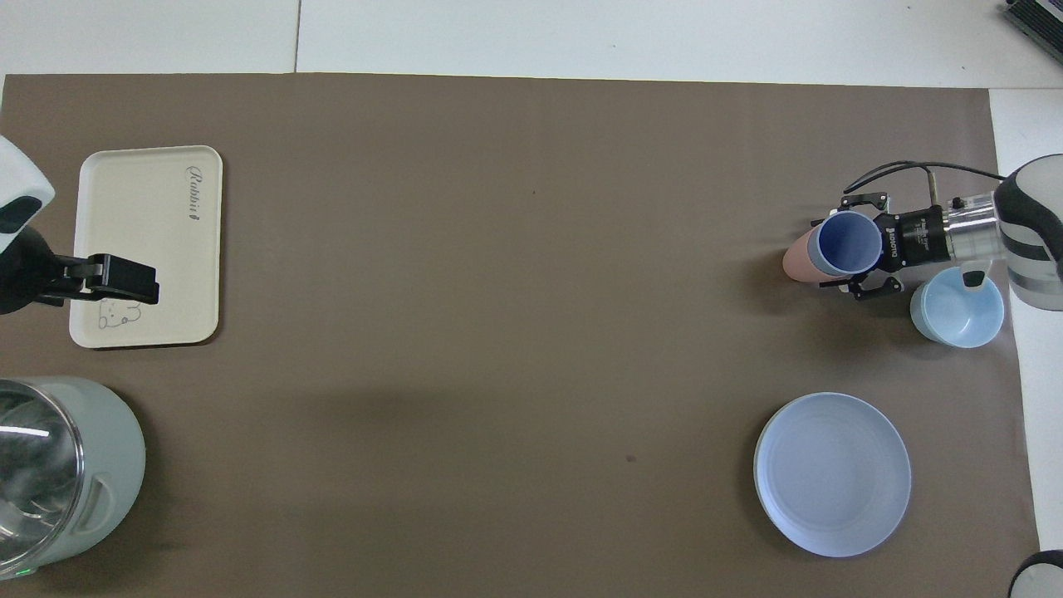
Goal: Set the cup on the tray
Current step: 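Lift the cups with the right gripper while the left gripper reaches forward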
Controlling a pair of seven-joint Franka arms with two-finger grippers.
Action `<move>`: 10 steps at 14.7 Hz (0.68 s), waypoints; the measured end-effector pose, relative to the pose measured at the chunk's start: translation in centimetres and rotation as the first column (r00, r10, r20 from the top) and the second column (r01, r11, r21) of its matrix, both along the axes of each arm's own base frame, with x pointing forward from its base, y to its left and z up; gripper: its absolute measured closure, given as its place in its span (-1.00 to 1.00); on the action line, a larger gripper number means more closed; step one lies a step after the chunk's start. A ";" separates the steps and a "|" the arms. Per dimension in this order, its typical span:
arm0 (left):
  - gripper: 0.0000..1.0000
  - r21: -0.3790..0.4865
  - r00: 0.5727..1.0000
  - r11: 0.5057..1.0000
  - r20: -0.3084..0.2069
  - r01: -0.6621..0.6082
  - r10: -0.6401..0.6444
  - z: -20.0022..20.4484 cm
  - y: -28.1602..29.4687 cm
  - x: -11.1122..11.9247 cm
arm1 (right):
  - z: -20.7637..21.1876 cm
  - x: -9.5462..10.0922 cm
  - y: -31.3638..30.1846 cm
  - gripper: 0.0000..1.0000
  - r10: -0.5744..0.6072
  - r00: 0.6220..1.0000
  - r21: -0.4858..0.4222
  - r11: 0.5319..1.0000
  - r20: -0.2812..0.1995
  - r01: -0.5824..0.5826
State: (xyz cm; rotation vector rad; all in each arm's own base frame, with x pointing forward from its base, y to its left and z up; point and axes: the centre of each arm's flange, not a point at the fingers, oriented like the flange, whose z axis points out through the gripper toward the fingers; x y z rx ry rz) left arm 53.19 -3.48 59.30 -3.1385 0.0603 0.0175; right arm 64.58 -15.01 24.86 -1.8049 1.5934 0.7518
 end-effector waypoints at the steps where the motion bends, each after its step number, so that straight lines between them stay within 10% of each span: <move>1: -1.00 0.000 1.000 1.000 0.000 0.000 0.000 0.0 0.0 0.0 | 0.0 0.1 0.5 -1.00 0.007 1.000 0.004 1.000 -0.001 -0.007; 7: -1.00 0.001 1.000 1.000 -0.005 0.001 -0.001 -0.2 0.0 -0.1 | 0.1 0.2 2.9 -0.99 0.056 0.998 0.039 0.998 -0.015 -0.055; 10: -1.00 0.002 1.000 1.000 -0.012 0.002 -0.002 -0.5 -0.1 -0.5 | 1.4 -0.1 4.2 -0.54 0.102 0.995 0.076 0.992 -0.025 -0.100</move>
